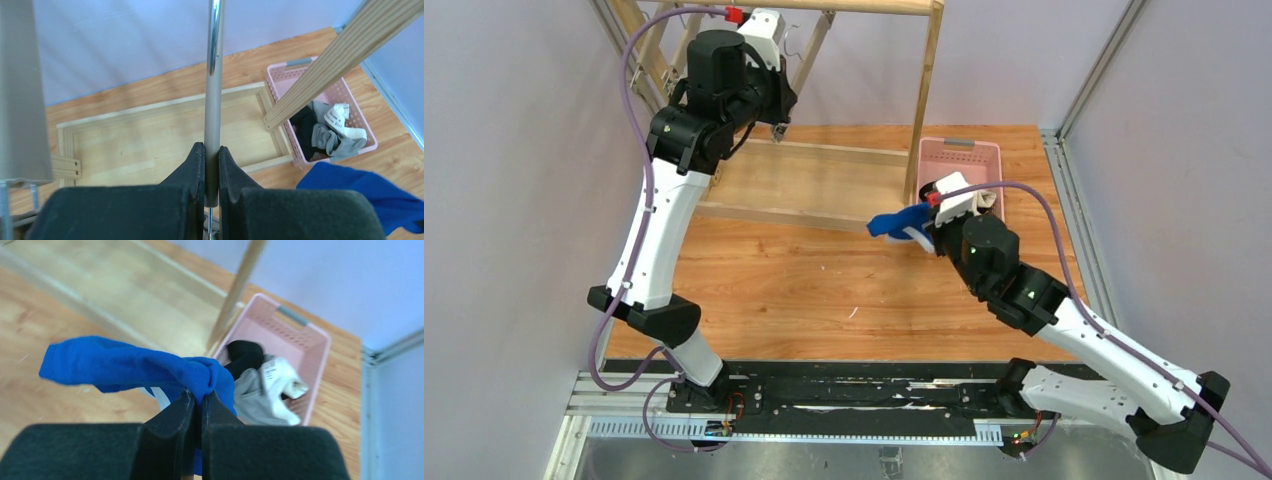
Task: Remove the underwear clipped to the hanger
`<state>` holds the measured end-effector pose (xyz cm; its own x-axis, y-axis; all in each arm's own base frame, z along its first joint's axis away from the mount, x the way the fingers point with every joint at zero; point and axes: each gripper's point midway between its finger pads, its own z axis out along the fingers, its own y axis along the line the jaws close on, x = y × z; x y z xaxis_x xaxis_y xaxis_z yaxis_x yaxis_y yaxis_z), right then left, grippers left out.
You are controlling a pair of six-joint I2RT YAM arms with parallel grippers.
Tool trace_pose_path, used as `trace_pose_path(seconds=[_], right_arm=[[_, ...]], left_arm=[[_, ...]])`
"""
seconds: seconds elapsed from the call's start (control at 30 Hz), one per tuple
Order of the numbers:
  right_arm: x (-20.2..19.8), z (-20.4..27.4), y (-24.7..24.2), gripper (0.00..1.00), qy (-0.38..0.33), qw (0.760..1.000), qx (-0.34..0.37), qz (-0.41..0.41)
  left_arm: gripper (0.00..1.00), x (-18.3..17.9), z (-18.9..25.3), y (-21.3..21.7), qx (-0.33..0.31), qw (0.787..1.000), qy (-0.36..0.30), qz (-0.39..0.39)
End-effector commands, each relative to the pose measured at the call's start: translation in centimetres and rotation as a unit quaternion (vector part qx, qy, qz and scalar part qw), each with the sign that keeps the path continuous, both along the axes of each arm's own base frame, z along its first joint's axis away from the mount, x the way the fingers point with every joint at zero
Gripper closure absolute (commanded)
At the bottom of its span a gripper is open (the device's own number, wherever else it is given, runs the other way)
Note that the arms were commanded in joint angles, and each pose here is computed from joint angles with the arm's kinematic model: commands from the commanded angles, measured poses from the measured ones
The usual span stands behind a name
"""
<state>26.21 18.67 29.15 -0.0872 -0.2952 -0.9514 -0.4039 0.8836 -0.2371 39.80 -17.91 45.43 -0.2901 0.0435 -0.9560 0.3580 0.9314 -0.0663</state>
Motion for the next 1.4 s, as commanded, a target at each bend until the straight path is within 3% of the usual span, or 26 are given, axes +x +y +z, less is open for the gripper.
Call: trace_pose_path(seconds=[0.0, 0.27, 0.7, 1.1, 1.17, 1.3, 1.33, 1.37], right_arm=[[2.3, 5.5, -3.7, 0.99, -0.069, 0.995, 0.007, -0.065], [5.9, 9.2, -7.5, 0.99, -0.104, 0.987, 0.048, -0.11], [10.0, 7.0, -12.8, 0.99, -0.088, 0.98, 0.063, -0.167], [11.2, 4.6, -12.6, 0.99, -0.063, 0.985, 0.07, -0.146], [11.3, 4.6, -12.5, 0.99, -0.065, 0.985, 0.071, -0.144], [12.1, 4.6, -12.2, 1.0, -0.065, 0.986, 0.075, -0.136], [12.3, 4.6, -12.1, 1.0, -0.064, 0.986, 0.076, -0.134], [12.6, 4.5, -11.9, 0.99, -0.062, 0.986, 0.077, -0.132]], left_arm=[[1.0, -0.1, 5.2, 1.2, -0.042, 0.997, -0.069, 0.013], [1.0, 0.7, 7.6, 2.0, -0.068, 0.991, -0.108, 0.031], [1.0, 3.6, 7.8, 1.7, -0.084, 0.987, -0.125, 0.05], [1.0, 7.7, 5.1, 0.7, -0.09, 0.988, -0.111, 0.066], [0.91, 8.0, 4.4, 0.7, -0.089, 0.988, -0.105, 0.07], [0.61, 7.8, 3.7, 1.1, -0.087, 0.988, -0.102, 0.079], [0.51, 7.5, 3.9, 1.4, -0.086, 0.987, -0.107, 0.08], [0.33, 7.2, 3.9, 1.6, -0.085, 0.987, -0.11, 0.083]])
